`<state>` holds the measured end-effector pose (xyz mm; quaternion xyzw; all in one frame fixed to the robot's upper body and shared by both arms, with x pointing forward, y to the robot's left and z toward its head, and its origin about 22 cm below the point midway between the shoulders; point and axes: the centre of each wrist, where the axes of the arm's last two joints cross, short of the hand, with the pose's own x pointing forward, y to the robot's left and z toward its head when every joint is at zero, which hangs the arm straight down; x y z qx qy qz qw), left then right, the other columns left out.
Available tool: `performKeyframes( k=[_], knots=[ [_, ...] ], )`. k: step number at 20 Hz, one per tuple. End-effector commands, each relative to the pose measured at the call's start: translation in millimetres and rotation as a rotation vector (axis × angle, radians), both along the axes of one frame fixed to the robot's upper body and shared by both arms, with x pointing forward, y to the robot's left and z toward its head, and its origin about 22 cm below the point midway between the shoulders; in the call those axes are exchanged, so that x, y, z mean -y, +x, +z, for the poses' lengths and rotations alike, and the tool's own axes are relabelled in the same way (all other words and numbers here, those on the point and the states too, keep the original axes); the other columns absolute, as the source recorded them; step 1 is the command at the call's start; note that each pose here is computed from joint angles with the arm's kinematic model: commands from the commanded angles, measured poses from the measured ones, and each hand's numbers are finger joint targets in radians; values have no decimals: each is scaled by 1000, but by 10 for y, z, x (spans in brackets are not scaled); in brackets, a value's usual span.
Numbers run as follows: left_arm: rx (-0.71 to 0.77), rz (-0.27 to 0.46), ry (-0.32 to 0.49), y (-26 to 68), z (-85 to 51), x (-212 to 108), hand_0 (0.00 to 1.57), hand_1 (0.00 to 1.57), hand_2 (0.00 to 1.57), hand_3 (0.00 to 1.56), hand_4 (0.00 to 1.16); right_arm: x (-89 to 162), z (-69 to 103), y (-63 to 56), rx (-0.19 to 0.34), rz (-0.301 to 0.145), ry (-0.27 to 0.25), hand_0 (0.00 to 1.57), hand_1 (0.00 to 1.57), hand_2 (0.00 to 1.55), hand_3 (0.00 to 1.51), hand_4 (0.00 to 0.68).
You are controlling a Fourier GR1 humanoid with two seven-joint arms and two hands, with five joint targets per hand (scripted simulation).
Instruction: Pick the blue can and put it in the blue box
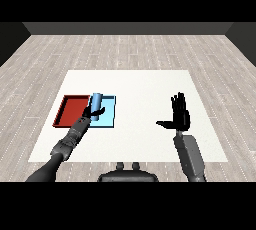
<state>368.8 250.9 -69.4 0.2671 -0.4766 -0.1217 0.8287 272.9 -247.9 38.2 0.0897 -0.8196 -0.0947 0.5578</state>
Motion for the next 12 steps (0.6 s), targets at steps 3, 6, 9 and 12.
performKeyframes(
  k=[3, 6, 9, 12],
  knots=[
    [-151, 17, -41, -278, -318, 60, 1447, 1447, 1387, 0, 515, 157, -16, -66, 21, 1, -8, 0, 0, 0, 0, 0],
    [-178, 19, -1, -184, -198, -74, 0, 0, 0, 0, 588, 57, -78, -127, 20, 11, 15, 0, 0, 0, 0, 0],
    [-111, 72, 44, -272, -281, -100, 0, 0, 0, 0, 0, -26, -11, -114, 18, 22, 45, 0, 0, 0, 0, 0],
    [12, 131, 67, -283, -302, -32, 0, 0, 0, 0, 0, -17, -120, -143, -4, 44, 30, 0, 0, 0, 0, 0]
  ],
)
